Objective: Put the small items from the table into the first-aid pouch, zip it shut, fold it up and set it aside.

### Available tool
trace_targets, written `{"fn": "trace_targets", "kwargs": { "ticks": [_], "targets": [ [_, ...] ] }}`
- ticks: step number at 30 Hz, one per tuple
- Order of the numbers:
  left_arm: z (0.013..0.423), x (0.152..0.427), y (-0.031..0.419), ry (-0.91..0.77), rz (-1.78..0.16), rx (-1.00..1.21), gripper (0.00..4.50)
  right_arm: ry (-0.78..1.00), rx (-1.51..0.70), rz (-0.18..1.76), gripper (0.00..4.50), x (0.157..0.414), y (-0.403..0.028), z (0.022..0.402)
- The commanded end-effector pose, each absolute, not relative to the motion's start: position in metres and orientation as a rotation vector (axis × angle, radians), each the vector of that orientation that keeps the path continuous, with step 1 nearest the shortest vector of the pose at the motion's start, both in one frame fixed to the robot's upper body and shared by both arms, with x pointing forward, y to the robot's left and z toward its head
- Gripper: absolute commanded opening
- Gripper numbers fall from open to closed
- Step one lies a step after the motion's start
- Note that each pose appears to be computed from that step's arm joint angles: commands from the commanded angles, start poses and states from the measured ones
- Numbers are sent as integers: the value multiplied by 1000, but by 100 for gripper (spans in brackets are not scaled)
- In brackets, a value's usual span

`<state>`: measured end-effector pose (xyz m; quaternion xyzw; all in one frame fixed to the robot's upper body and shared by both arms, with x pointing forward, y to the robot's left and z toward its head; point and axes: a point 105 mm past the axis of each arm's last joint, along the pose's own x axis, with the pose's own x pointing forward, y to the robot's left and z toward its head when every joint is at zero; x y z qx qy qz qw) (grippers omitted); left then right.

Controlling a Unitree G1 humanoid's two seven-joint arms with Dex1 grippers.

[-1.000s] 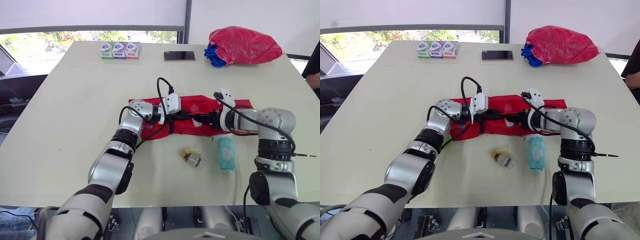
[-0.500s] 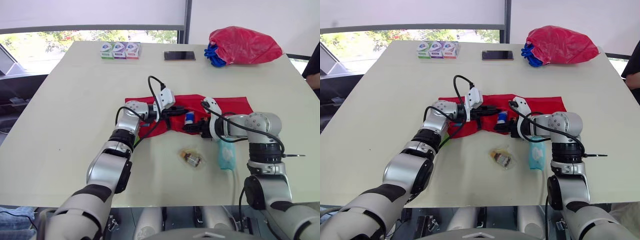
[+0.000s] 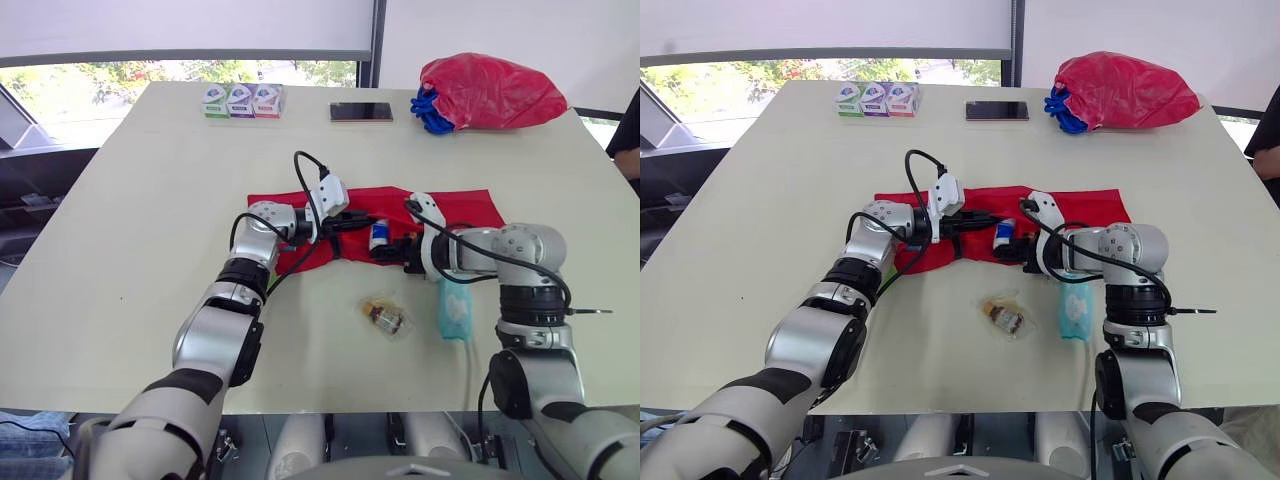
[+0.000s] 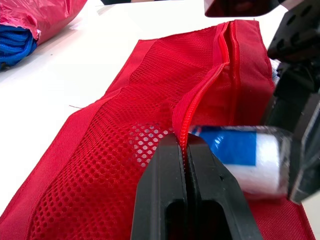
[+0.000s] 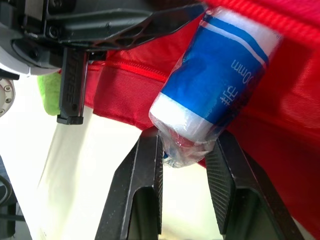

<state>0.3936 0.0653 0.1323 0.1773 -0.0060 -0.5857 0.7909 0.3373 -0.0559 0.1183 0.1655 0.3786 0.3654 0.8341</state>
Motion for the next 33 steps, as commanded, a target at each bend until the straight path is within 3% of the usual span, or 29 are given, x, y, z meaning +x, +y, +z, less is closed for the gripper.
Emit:
{"fn": "trace_targets", "kwargs": {
  "ticks": [1, 16, 21, 22, 23, 25, 28, 33],
  "targets": [
    [145, 395, 63, -60, -1267, 399, 0, 713, 347, 796, 125, 343, -55, 139],
    [143, 388, 53, -72, -1312, 408, 0, 599, 311, 763, 125, 376, -28, 138],
    [141, 389, 55, -67, -1304, 408, 0, 585, 292, 800, 125, 372, -28, 136],
    [140, 389, 55, -66, -1300, 408, 0, 582, 287, 806, 175, 371, -29, 136],
    [140, 389, 56, -65, -1297, 408, 0, 581, 282, 810, 195, 370, -31, 136],
    [140, 390, 57, -64, -1291, 407, 0, 574, 265, 816, 302, 367, -36, 136],
    [140, 391, 59, -62, -1279, 406, 0, 568, 207, 844, 422, 356, -49, 139],
    [140, 392, 62, -60, -1271, 406, 0, 550, 107, 877, 422, 340, -66, 143]
  ]
}}
